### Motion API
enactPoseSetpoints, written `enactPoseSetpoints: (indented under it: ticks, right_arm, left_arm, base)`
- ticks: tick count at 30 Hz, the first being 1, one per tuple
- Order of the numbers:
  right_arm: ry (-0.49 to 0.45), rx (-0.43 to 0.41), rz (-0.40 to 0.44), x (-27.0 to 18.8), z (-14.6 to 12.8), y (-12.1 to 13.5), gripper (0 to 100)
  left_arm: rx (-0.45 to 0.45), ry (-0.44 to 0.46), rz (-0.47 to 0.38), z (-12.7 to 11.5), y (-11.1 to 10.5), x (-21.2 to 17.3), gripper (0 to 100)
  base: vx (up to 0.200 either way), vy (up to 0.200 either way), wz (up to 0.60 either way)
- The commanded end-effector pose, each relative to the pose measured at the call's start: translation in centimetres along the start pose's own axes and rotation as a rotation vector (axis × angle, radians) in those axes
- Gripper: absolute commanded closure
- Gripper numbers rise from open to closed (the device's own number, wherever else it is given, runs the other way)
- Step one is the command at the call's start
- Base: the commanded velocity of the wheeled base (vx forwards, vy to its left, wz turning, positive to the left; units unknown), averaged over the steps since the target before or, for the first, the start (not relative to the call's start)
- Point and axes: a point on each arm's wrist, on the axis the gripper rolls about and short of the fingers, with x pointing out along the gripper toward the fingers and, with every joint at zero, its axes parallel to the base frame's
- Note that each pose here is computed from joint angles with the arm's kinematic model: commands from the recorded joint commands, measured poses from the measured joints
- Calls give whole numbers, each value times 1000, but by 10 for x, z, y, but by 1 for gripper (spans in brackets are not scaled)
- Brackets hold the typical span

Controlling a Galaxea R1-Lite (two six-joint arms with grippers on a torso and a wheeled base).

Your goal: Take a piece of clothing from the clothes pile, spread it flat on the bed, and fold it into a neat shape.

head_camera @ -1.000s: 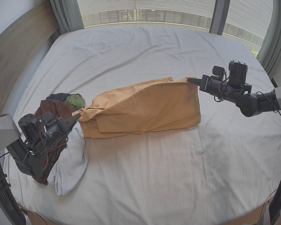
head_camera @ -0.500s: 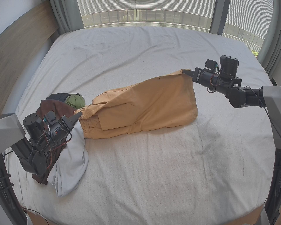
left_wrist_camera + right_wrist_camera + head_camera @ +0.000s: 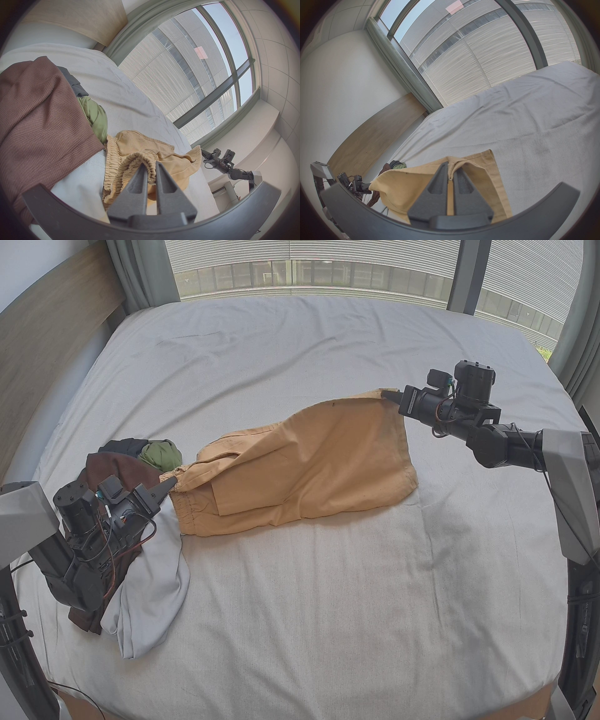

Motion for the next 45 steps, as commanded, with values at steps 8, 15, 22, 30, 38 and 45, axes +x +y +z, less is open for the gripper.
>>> enactPoseSetpoints:
  ticks: [8, 15, 22, 30, 38, 45]
  right_arm:
    - [0, 5, -33, 5, -9, -9, 100]
    - [16, 17, -72, 11, -24, -19, 100]
    - [29, 25, -83, 14, -32, -23, 100]
    - [24, 27, -102, 14, -32, -24, 100]
    - [34, 33, -106, 16, -38, -26, 100]
    - [45, 59, -121, 20, -47, -29, 0]
  left_arm:
    - [-3, -38, 29, -4, 10, 16, 100]
    - [-3, -44, 26, -7, 9, 22, 100]
    - [-2, -59, 31, -6, 11, 26, 100]
    - [4, -76, 29, -3, 10, 28, 100]
    - [2, -81, 30, -2, 10, 29, 100]
    - [8, -95, 27, 1, 11, 30, 0]
  base:
    - [0, 0, 0]
    - [0, 0, 0]
    - [0, 0, 0]
    - [0, 0, 0]
    - [0, 0, 0]
    - [0, 0, 0]
